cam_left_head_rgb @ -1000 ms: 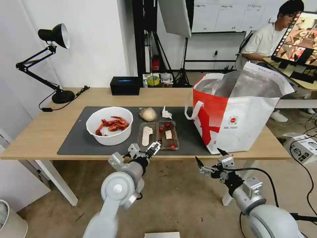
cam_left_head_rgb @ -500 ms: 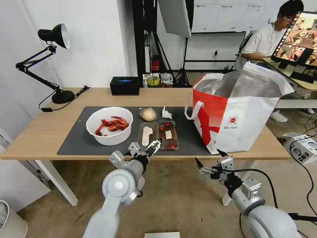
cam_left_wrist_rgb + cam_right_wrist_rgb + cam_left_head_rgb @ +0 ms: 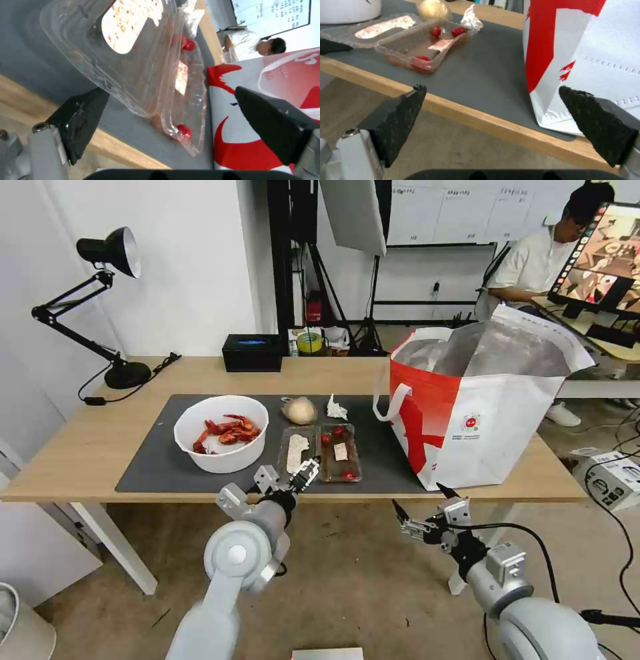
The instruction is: Pick up the trash from the table and place it into the takeout bag.
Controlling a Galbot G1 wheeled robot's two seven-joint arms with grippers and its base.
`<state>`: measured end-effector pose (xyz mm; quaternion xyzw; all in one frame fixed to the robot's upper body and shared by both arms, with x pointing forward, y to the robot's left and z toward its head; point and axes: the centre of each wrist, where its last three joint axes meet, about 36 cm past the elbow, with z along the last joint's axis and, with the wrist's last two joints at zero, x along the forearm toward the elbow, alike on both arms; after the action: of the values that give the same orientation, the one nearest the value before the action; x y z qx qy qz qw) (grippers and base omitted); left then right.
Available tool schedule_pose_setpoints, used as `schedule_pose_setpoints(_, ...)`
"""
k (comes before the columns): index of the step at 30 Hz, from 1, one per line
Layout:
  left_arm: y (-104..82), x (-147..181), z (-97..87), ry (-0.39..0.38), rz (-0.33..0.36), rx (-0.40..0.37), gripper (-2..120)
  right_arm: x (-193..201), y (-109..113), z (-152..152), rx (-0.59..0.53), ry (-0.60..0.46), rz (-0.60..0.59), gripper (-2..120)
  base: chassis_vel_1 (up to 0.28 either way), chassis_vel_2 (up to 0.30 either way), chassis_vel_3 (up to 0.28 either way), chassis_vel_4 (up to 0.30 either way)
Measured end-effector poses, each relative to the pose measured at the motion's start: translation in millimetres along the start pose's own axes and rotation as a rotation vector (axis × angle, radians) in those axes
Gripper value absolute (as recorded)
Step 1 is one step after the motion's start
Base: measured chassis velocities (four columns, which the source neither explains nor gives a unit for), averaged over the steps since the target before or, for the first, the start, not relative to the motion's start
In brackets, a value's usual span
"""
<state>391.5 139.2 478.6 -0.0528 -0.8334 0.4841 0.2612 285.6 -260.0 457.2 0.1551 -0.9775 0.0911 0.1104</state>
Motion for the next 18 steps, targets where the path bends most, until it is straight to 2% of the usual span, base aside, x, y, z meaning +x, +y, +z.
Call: schedule_pose_setpoints(18, -2.3, 4.9, -3.3, -0.034, 0.062, 0.003, 100, -2.0, 1.1, 1.9, 0.001, 0.004, -0.006, 100, 0.000, 0.000, 0.000, 0.000)
